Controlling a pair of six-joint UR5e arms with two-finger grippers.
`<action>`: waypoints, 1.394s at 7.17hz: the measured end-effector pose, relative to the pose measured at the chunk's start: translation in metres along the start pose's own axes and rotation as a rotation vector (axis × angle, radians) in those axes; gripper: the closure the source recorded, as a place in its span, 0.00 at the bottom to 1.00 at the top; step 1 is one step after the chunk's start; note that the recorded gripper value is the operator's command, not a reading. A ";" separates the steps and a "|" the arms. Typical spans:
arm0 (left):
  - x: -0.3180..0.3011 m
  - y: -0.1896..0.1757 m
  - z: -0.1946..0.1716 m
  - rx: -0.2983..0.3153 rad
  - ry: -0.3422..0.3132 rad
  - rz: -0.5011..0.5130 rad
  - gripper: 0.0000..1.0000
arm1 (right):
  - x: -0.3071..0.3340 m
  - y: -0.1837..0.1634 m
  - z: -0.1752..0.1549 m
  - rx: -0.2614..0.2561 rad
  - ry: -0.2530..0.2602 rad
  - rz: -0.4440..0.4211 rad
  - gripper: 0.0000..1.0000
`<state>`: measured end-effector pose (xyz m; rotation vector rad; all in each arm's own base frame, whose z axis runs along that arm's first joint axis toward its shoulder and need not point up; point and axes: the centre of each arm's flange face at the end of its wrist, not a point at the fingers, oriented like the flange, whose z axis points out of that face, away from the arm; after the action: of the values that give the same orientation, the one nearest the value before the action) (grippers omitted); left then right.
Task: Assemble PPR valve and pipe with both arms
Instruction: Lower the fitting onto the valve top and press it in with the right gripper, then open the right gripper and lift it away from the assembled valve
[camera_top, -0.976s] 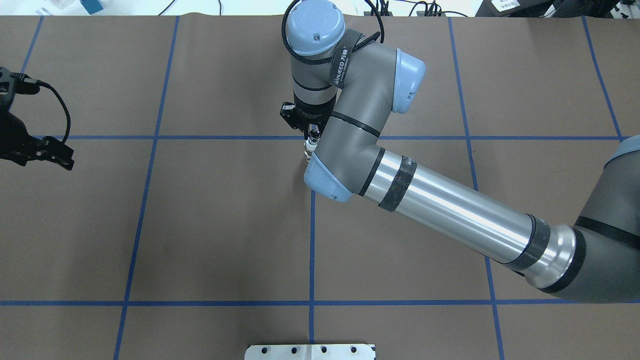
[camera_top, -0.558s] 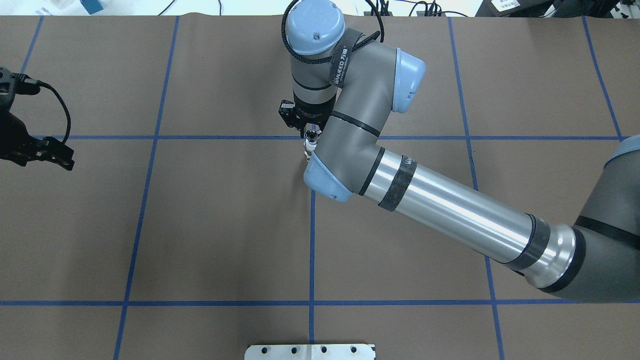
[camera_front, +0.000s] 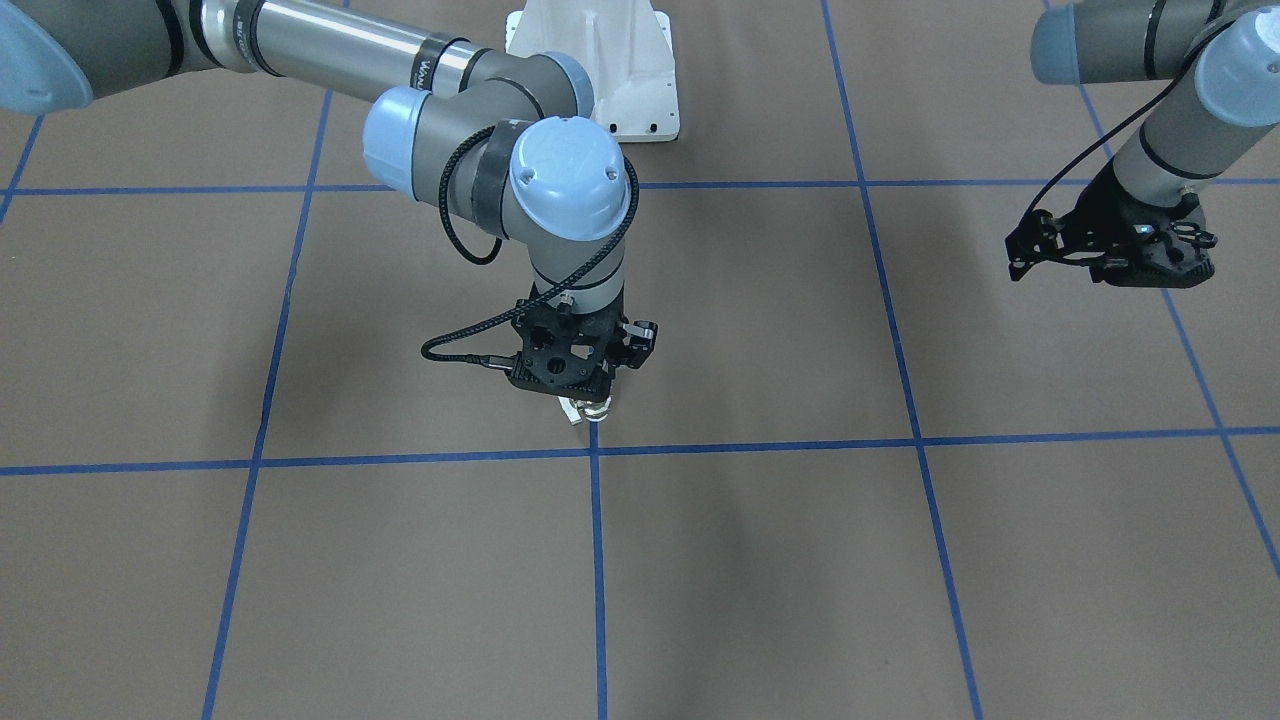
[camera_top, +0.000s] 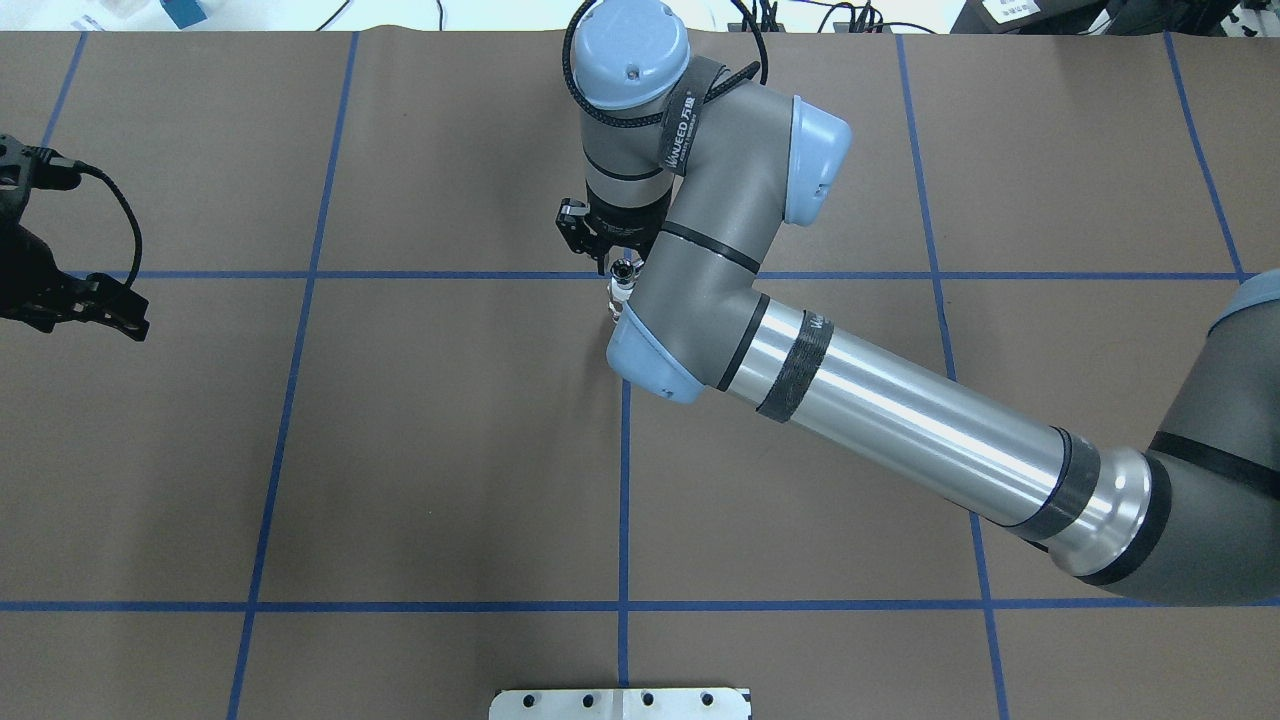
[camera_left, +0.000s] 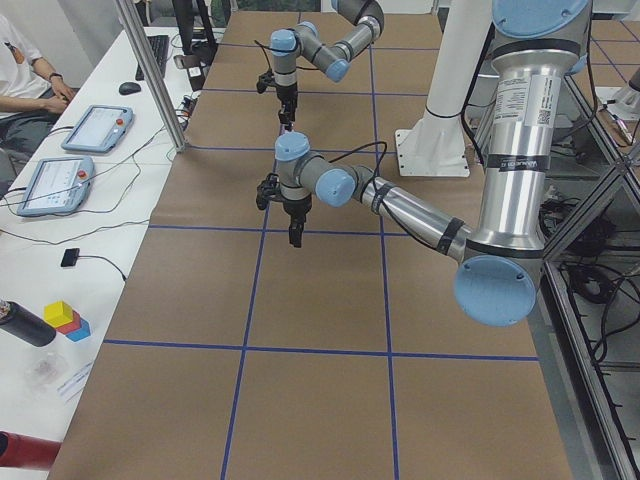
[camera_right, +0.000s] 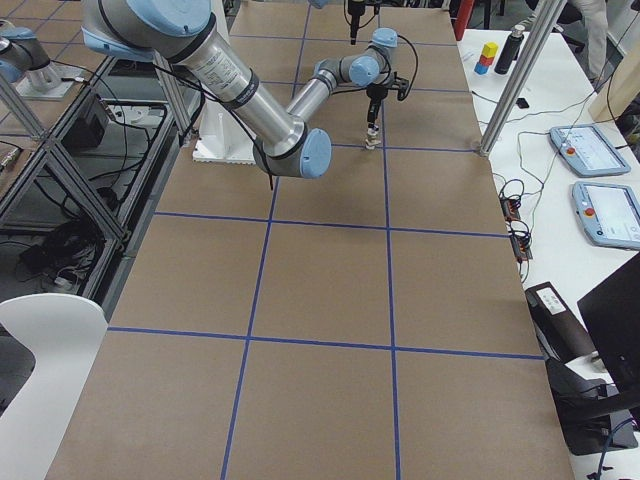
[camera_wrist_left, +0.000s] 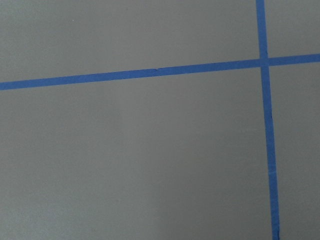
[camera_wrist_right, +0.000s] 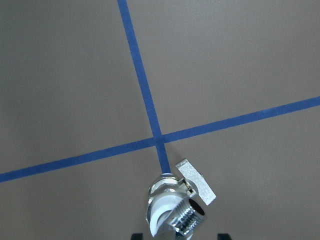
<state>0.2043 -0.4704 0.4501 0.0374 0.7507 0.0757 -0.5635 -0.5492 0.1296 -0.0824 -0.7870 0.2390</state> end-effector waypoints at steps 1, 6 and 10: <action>0.000 0.000 0.000 -0.001 0.000 0.000 0.01 | -0.001 0.001 -0.003 0.001 -0.006 -0.001 0.28; 0.000 0.000 0.001 -0.001 0.000 0.000 0.01 | 0.088 0.011 -0.035 0.028 -0.094 -0.010 0.02; -0.003 -0.001 0.000 0.001 -0.002 0.002 0.01 | 0.271 -0.015 -0.022 0.069 -0.010 -0.130 0.01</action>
<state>0.2021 -0.4713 0.4517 0.0391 0.7488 0.0773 -0.3612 -0.4979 0.3039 0.0349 -0.7897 0.1430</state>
